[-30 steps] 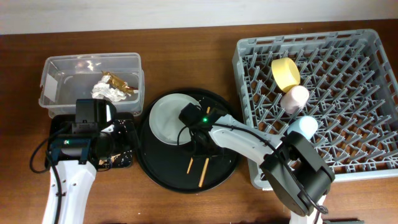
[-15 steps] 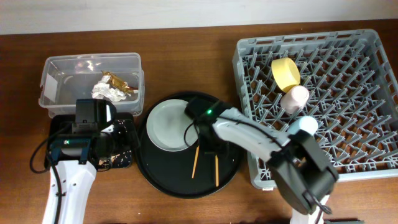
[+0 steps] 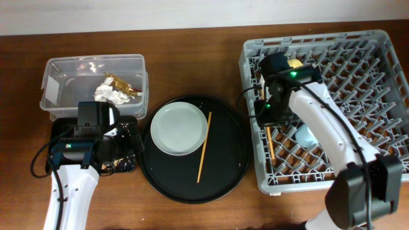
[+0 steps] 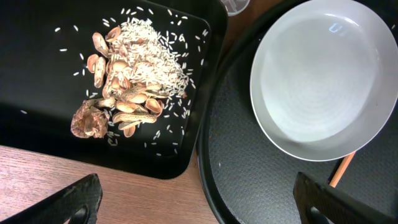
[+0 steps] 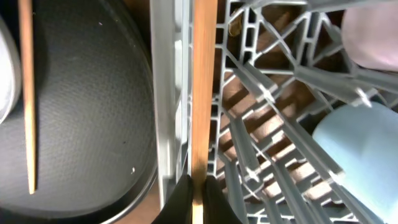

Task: Sort waste into correct bins and load items into the dishwasher rack
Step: 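Grasp the remaining chopstick with the right gripper and place it in the rack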

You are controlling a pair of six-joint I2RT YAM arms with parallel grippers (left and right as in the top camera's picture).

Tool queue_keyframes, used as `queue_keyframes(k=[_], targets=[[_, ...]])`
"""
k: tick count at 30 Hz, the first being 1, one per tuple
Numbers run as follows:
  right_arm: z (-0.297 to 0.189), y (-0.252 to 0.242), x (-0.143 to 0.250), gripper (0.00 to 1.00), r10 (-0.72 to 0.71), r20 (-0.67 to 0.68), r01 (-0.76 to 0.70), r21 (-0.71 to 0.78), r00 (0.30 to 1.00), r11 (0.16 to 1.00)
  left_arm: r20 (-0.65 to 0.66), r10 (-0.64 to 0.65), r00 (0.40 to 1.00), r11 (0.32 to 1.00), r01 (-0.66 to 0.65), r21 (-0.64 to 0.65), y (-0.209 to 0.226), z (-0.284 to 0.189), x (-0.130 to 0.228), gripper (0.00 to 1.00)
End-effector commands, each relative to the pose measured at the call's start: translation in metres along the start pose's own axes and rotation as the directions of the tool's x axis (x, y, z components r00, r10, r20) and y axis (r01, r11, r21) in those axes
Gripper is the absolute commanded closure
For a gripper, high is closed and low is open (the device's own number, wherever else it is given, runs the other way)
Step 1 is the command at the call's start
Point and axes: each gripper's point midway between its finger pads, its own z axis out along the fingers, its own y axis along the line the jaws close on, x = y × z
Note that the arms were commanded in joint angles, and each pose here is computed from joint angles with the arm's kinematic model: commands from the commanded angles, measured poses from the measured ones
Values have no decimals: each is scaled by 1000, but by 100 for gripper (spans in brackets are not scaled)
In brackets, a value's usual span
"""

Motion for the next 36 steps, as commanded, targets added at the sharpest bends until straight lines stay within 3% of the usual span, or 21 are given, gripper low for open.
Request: queue_keyframes(k=[1,6,10,12,15,19,24,30,33,36], targets=[[4,-4,0,78,-21,-4,21,22,1000,1000,10,-11,1000,1000,11,-6,2,-3,-2,2],[-42,6,-11,76,-12,118,15,-23,993,1000,10,-11,1000,1000,11,-7,2,-3,-2,2],[-63,67,-7,63,-80,190,115,-184,979,976,12,-11,1000,1000,11,-6,2,-3,-2,2],[-52,88,-3,63,-107,161,137,-190,981,972,11,-11,1000,1000,11,-6,2,-3,-2,2],[-16,129,13,52,-179,65,188,-172,982,967,11,-11,1000,1000,11,-6,2,-3,-2,2],[34,165,29,51,-191,-47,182,-146,981,972,11,-11,1000,1000,11,-6,2,-3,-2,2],[92,183,42,52,-153,-148,140,-95,977,986,12,-11,1000,1000,11,-6,2,-3,-2,2],[126,180,49,53,-100,-184,100,-7,978,995,12,-11,1000,1000,11,-6,2,-3,-2,2],[126,172,48,75,-79,-185,85,27,980,996,12,-11,1000,1000,11,-6,2,-3,-2,2],[125,165,49,89,-50,-187,63,64,981,996,11,-11,1000,1000,11,-6,2,-3,-2,2]])
